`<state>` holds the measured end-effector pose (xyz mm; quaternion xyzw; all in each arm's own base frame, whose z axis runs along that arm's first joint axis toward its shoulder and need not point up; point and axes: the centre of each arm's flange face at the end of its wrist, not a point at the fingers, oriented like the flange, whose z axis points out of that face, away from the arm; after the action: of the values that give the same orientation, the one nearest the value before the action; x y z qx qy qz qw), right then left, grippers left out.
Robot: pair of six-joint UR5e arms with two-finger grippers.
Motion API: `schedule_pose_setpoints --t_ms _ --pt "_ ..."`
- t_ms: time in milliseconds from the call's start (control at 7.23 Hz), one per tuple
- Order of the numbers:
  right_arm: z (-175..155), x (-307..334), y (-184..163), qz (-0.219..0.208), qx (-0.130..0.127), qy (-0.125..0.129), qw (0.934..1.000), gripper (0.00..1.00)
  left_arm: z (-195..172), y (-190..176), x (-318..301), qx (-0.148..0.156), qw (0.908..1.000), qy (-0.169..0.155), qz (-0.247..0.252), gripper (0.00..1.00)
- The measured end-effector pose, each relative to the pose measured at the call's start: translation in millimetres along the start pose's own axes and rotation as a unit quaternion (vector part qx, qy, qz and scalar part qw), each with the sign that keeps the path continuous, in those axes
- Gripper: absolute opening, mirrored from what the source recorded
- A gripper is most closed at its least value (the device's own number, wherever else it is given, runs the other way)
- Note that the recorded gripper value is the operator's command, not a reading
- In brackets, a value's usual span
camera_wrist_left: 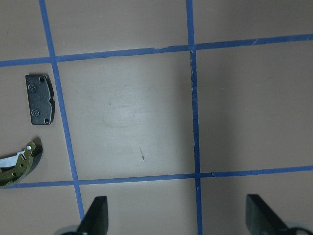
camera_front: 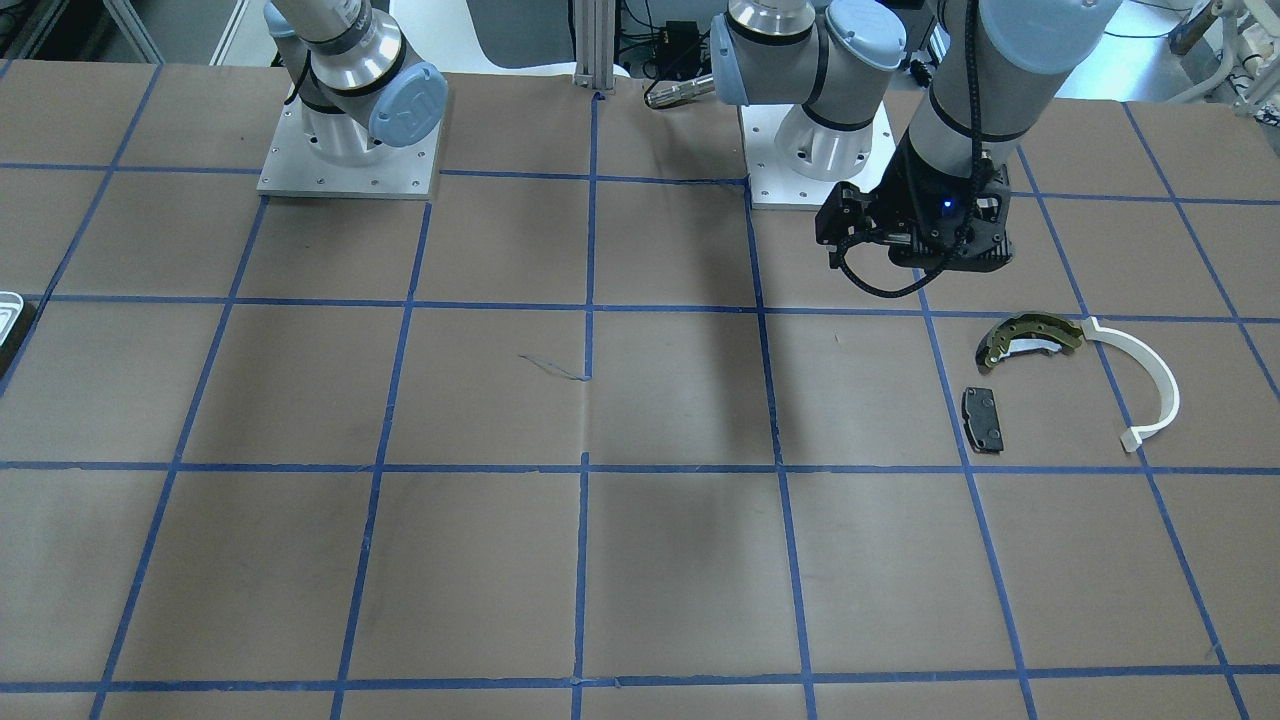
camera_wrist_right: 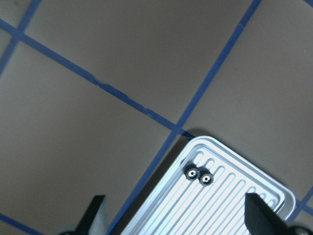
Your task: Place bearing gear from tray to pile
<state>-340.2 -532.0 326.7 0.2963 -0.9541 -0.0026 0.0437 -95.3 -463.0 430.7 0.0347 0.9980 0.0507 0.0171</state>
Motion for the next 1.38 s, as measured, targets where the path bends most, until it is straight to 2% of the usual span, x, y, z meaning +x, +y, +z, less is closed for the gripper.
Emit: schedule_pose_setpoints --t_ms 277,691,968,1383 --pt "59 33 29 -0.055 -0.001 0.001 0.9985 1.0 3 -1 0 0.003 1.0 0.0 0.001 1.0" --pt "108 51 39 -0.123 0.003 0.009 0.9924 0.99 13 5 1 0.003 1.0 -0.001 0.002 1.0" --pt "124 53 47 -0.157 0.013 0.002 0.9875 0.7 18 4 2 0.003 1.0 -0.002 0.002 1.0" --pt "140 44 56 -0.166 0.017 -0.014 0.9858 0.67 22 6 2 0.003 1.0 -0.002 0.002 1.0"
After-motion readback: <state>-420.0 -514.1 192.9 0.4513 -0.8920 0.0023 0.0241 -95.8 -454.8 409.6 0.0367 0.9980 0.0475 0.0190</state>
